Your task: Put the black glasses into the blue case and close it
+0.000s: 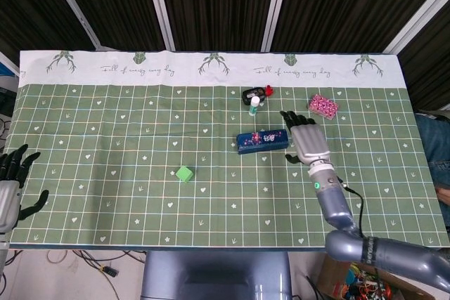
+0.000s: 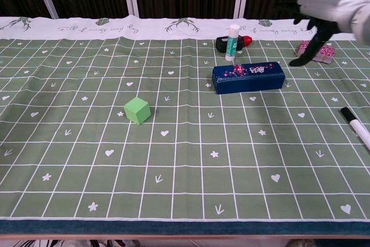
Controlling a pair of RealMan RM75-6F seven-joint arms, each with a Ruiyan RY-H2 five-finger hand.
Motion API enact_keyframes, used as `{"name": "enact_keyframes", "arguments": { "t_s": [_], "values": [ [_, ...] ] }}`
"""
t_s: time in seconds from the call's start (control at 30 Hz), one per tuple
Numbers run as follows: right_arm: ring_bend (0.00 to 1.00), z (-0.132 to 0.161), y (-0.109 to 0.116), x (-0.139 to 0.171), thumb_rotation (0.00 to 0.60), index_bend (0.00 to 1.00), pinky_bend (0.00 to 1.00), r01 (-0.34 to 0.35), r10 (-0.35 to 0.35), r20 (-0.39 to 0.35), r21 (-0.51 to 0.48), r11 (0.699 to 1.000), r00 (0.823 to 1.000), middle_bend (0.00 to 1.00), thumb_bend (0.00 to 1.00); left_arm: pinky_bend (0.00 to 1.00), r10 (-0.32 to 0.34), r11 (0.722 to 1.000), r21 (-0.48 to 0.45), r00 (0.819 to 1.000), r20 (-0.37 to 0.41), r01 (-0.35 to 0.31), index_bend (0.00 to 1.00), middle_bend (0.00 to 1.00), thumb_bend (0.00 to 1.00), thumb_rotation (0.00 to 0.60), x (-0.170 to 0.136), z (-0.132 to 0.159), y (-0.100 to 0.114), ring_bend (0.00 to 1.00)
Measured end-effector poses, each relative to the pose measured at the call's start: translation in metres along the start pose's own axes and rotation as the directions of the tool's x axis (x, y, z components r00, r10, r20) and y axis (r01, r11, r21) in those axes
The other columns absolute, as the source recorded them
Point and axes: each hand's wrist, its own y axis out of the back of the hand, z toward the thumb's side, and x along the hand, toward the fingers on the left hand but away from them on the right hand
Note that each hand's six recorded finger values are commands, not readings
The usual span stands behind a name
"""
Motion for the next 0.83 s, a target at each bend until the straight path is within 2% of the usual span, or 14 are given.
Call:
{"name": "enact_keyframes", "arguments": {
  "t_s": [0.3, 0.53, 0.83],
  "values": [
    [0.16, -0.051, 0.007, 0.073, 0.600, 0.00, 0.21, 0.135, -0.134, 0.020, -0.016, 0.991, 0.991, 0.10, 0.24, 0.00, 0.024, 1.000, -0.013, 1.000, 0.000, -0.024, 0.13, 0.00, 0.32, 0.600, -0.001, 0.000, 0.005, 0.00],
    [0.16, -0.086, -0.006, 0.142, 0.600, 0.02, 0.21, 0.225, -0.223, 0.062, -0.022, 0.974, 0.973, 0.10, 0.24, 0.00, 0.042, 0.999, -0.034, 0.999, -0.002, -0.042, 0.13, 0.00, 0.31, 0.600, -0.001, -0.002, 0.010, 0.00],
    [0.16, -0.109, -0.023, 0.188, 0.600, 0.04, 0.21, 0.295, -0.293, 0.075, -0.013, 0.955, 0.953, 0.10, 0.24, 0.00, 0.050, 0.998, -0.040, 0.999, -0.006, -0.051, 0.13, 0.00, 0.31, 0.600, 0.000, -0.004, 0.013, 0.00]
  ]
}}
